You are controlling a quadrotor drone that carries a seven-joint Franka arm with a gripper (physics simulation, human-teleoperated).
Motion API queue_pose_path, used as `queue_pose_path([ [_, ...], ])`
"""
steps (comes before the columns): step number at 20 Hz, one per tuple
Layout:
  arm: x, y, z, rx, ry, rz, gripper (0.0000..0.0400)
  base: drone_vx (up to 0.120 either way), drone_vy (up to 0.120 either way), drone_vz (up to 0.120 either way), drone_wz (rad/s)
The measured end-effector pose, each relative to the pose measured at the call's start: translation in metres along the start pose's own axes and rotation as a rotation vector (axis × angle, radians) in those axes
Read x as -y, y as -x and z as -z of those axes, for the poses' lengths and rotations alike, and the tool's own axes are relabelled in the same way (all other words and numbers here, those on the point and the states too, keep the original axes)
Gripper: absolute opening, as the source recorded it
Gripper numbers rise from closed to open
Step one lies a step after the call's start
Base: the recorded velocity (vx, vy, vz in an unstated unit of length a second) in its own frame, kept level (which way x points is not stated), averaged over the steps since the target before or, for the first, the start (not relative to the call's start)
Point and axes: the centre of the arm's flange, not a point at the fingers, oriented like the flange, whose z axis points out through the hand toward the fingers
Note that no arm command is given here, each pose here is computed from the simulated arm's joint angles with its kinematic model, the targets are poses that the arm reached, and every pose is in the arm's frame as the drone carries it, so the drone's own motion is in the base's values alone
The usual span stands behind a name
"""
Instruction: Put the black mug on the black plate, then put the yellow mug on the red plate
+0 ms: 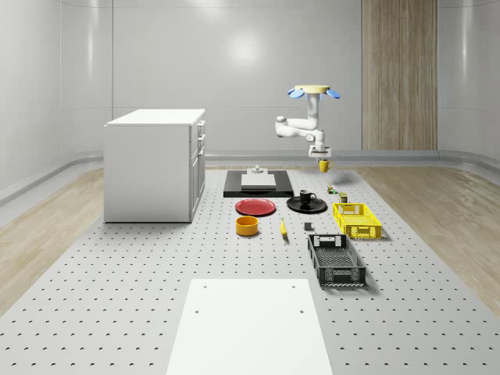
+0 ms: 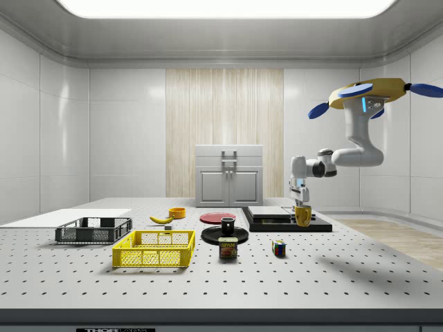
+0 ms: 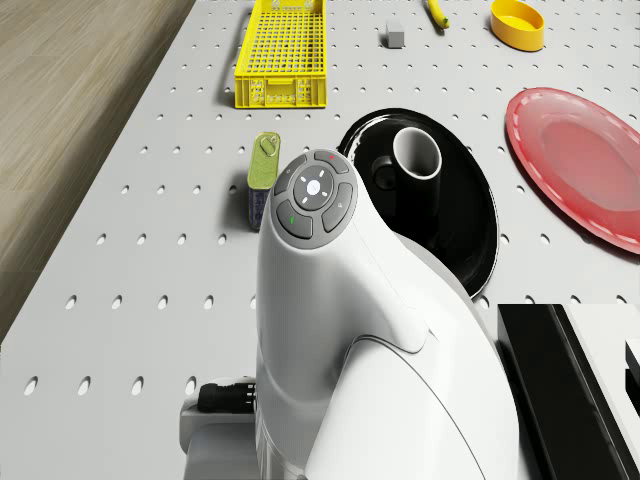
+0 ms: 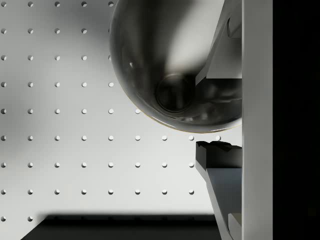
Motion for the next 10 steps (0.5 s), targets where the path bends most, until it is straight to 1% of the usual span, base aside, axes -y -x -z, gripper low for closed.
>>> queue_pose_path([
  [10,0.0000,0.0000,0.0002,0.000,0.000,0.000,0.0110,0.120,-0.120,0.000,0.000],
])
